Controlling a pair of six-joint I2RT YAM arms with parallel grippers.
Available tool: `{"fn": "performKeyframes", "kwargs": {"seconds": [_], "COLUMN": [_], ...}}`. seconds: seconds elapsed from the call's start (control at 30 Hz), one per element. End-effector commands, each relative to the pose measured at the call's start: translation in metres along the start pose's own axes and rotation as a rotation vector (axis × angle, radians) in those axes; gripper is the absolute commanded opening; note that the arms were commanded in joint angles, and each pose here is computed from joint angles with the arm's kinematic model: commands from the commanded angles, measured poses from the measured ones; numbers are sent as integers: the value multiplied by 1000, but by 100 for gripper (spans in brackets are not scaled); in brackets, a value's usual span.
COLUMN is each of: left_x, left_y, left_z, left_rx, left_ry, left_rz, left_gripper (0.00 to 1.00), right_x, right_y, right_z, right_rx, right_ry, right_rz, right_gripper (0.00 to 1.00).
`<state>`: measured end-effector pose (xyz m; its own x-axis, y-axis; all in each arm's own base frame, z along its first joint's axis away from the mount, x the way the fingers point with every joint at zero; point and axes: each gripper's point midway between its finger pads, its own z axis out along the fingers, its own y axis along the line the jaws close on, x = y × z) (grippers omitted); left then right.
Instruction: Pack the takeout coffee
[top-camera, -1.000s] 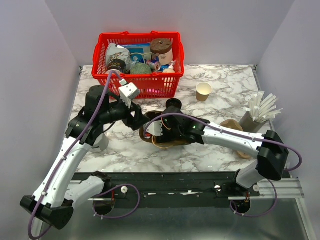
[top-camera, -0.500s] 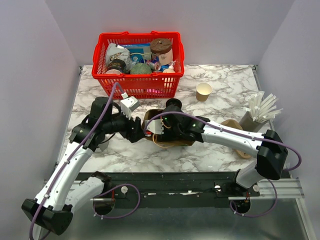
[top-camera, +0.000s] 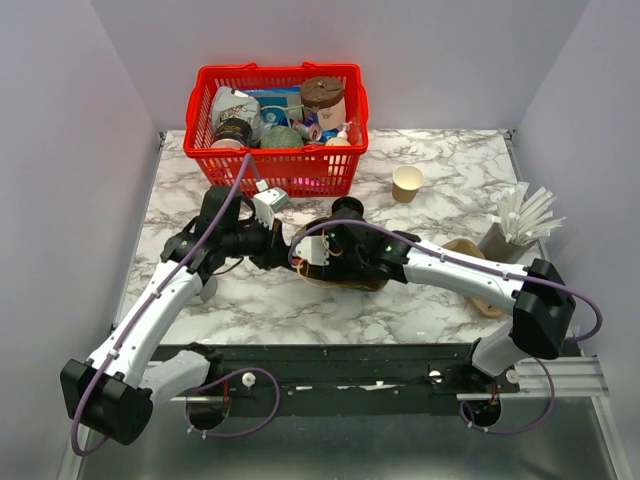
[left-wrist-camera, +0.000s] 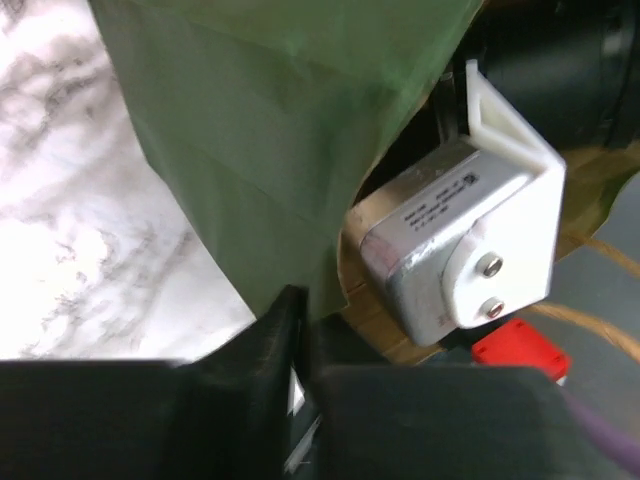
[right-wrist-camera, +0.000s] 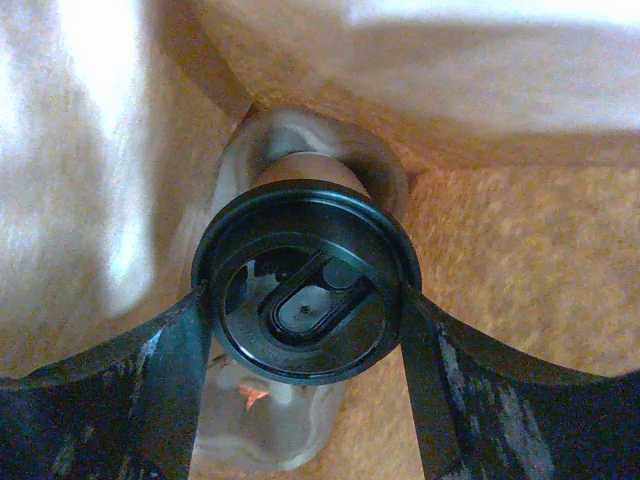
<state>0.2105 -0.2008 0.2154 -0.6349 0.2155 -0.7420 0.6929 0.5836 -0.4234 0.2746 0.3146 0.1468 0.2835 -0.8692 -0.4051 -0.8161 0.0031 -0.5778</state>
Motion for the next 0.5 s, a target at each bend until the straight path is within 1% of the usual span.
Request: {"fn": "performKeyframes", "kwargs": {"seconds": [0.0, 0.13, 0.17, 0.27, 0.37, 0.47], "left_x": [-5, -10, -12, -17, -14, -8], "left_y": [-15, -32, -38, -47, -53, -54], "left_z": [2, -8, -13, -23, -30, -31], "left_rx": [96, 170, 189, 195, 203, 203], "left_ry": [-16, -53, -76, -121, -134, -122], "left_rz": [6, 76, 112, 172, 180, 162], "left_gripper": [0, 0, 0, 0, 0, 0], "right_x": [11, 12, 12, 14, 18, 24], "right_y": [2, 5, 4, 3, 0, 9], "right_z": [0, -5, -7, -11, -13, -13], "right_rx": [-14, -39, -39, -34, -27, -78], "right_ry": [63, 78, 78, 89, 130, 166], "right_rz": [14, 24, 31, 27, 39, 49], "right_gripper": [1, 1, 1, 1, 1, 0]}}
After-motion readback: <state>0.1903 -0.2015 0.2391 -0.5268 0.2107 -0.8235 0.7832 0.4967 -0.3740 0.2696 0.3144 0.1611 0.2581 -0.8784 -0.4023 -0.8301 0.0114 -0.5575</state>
